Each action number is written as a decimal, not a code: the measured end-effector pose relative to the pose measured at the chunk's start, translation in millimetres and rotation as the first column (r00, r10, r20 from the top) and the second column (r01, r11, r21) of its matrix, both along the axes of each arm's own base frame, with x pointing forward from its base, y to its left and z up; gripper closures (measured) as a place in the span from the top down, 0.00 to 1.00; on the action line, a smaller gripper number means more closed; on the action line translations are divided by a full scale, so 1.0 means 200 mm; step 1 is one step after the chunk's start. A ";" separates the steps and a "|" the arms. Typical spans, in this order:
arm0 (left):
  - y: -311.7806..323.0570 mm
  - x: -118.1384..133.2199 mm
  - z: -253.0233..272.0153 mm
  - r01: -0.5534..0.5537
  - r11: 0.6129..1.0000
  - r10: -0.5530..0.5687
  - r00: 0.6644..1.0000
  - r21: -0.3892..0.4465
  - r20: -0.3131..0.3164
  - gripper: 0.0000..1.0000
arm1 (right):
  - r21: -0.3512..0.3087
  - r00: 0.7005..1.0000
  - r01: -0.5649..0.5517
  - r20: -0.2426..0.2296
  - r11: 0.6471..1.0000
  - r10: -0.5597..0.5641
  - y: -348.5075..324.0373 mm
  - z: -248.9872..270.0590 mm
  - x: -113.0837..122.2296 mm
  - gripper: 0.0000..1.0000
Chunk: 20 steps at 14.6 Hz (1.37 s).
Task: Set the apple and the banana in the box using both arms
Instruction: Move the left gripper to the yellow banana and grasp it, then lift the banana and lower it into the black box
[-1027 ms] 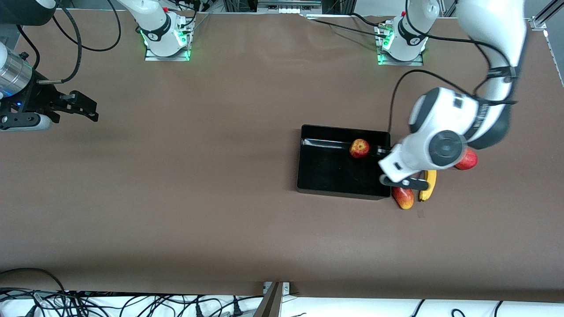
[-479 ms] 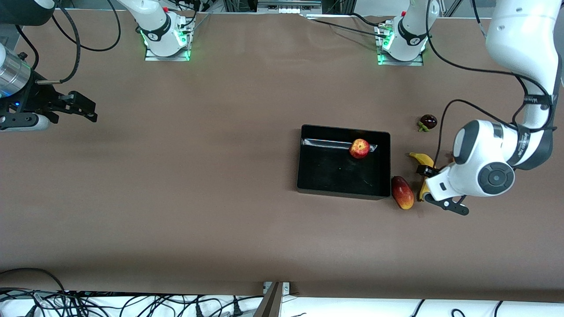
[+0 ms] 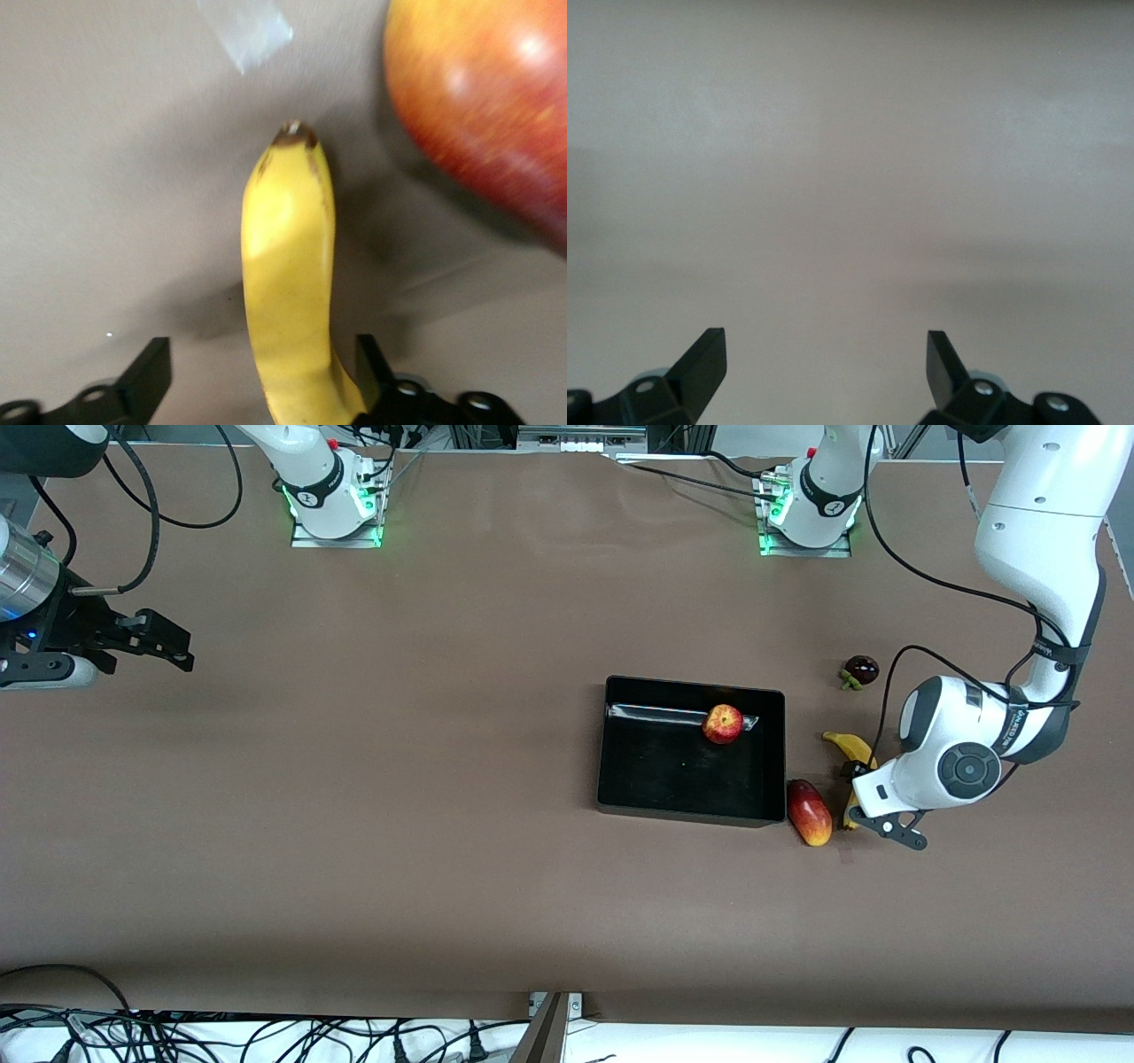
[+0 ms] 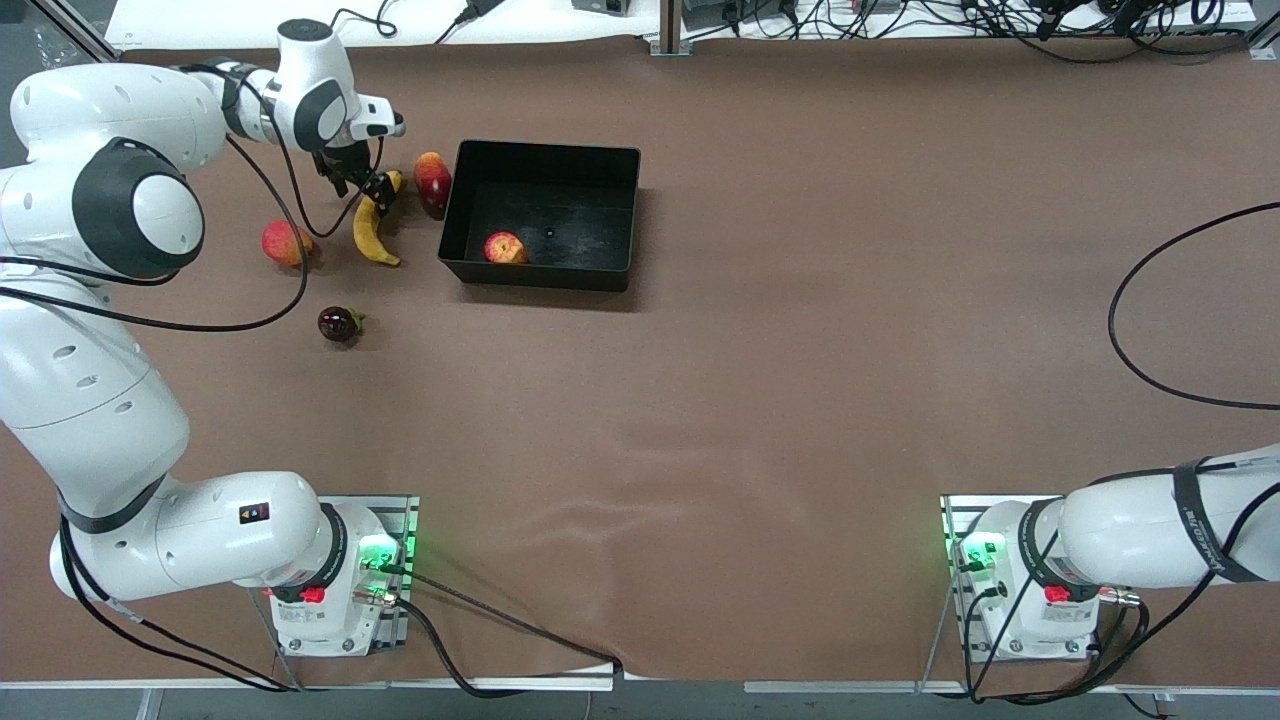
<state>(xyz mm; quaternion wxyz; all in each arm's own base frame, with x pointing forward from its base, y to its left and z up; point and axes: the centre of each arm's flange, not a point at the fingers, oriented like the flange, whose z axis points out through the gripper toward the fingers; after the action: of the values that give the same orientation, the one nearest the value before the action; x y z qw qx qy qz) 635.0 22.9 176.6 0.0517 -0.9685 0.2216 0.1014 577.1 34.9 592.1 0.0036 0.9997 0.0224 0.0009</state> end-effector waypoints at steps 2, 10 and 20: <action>0.01 -0.01 -0.01 0.000 1.000 0.000 1.000 -0.004 0.002 0.64 | 0.000 1.000 0.000 0.000 1.000 0.000 0.00 0.00 0.00 1.00; -0.01 0.05 0.30 -0.008 1.000 0.009 1.000 0.031 -0.028 0.34 | 0.000 1.000 0.002 0.000 1.000 -0.002 -0.01 0.00 0.00 1.00; -1.12 -0.01 0.87 -0.267 0.962 0.258 0.958 -0.056 -0.127 0.34 | 0.000 1.000 0.008 0.001 1.000 -0.008 -0.02 0.00 0.00 1.00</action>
<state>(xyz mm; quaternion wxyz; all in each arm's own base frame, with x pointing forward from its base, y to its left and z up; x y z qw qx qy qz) 632.5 -200.8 351.2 -0.0106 -0.9828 0.0974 0.1567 577.5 30.1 592.1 0.0036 0.9998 0.0182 0.0012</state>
